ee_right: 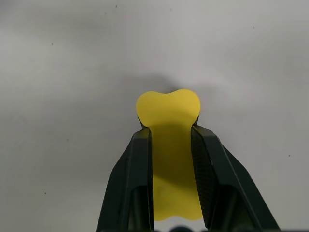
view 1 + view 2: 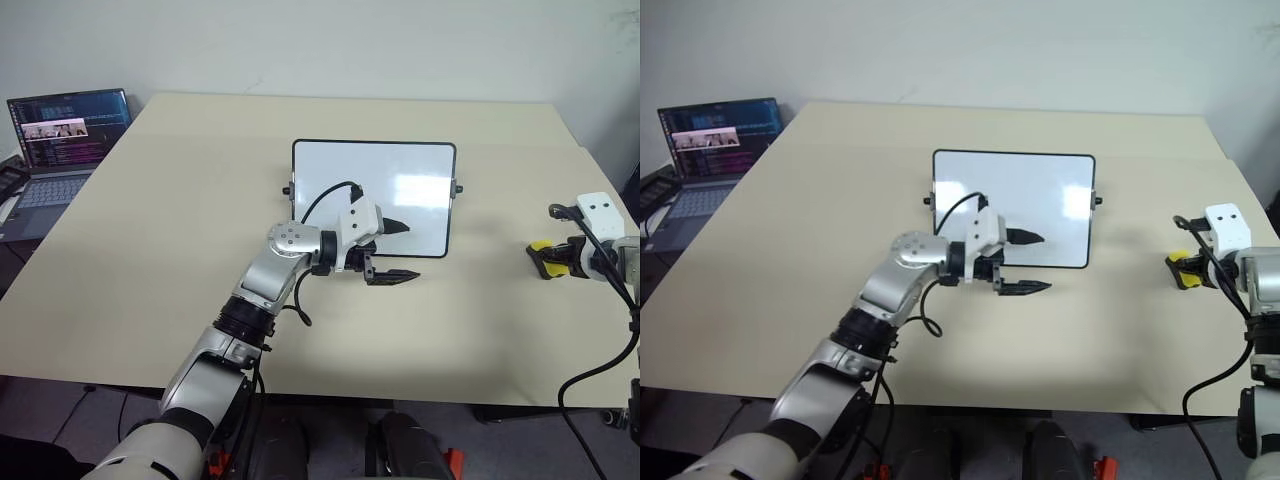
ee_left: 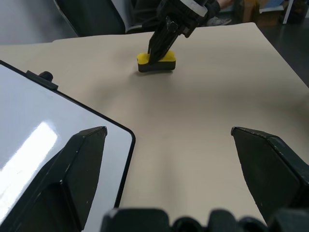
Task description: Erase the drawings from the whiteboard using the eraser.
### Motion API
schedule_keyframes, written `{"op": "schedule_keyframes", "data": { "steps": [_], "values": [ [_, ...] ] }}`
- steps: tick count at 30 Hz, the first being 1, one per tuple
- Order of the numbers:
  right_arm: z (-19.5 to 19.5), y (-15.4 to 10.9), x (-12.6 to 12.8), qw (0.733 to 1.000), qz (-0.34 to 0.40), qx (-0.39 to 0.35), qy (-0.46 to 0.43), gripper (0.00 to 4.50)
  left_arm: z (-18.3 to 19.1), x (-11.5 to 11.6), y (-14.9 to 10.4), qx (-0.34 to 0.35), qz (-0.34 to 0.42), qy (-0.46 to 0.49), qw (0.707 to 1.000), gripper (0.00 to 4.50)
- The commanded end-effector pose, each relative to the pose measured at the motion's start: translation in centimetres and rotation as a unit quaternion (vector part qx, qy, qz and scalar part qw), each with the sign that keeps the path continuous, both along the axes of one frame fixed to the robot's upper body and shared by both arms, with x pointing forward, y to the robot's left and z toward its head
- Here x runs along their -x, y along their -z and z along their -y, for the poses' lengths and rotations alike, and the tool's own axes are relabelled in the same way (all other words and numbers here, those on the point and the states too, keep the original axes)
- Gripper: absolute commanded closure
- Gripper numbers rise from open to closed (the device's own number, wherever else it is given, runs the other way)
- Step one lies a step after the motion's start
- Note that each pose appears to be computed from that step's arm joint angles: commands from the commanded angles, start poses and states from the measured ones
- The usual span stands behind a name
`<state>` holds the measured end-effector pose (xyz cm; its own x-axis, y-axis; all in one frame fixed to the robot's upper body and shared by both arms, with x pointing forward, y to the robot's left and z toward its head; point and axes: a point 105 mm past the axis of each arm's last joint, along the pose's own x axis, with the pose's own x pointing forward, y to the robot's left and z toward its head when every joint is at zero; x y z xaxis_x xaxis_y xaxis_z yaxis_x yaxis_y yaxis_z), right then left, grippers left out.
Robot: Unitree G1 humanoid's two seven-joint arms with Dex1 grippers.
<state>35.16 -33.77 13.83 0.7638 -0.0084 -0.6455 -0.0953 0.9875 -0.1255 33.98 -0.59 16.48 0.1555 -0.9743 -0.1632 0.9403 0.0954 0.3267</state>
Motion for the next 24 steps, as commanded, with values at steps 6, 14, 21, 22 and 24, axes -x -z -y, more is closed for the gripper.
{"op": "schedule_keyframes", "data": {
  "steps": [6,14,21,22,24],
  "values": [
    [0.7,-1.5,-0.3,1.000,0.030,0.009,0.004,3.41,-0.1,0.2,-1.5,0.022,0.018,0.000,1.000,0.00],
    [0.4,-0.9,-0.2,1.000,0.027,-0.002,-0.001,3.41,-0.1,0.1,-1.5,0.021,0.016,0.000,1.000,0.00],
    [1.4,-2.0,-0.5,0.998,0.054,-0.003,0.035,3.41,-0.3,0.1,-1.5,0.020,0.013,-0.001,1.000,0.00],
    [1.5,-1.8,-0.5,0.998,0.052,0.004,0.034,3.41,-0.4,0.0,-1.6,0.020,0.013,-0.002,1.000,0.00],
    [1.2,-1.4,-0.4,0.999,0.044,0.007,0.026,3.41,-0.4,0.0,-1.6,0.020,0.013,-0.002,1.000,0.00]
  ]
}}
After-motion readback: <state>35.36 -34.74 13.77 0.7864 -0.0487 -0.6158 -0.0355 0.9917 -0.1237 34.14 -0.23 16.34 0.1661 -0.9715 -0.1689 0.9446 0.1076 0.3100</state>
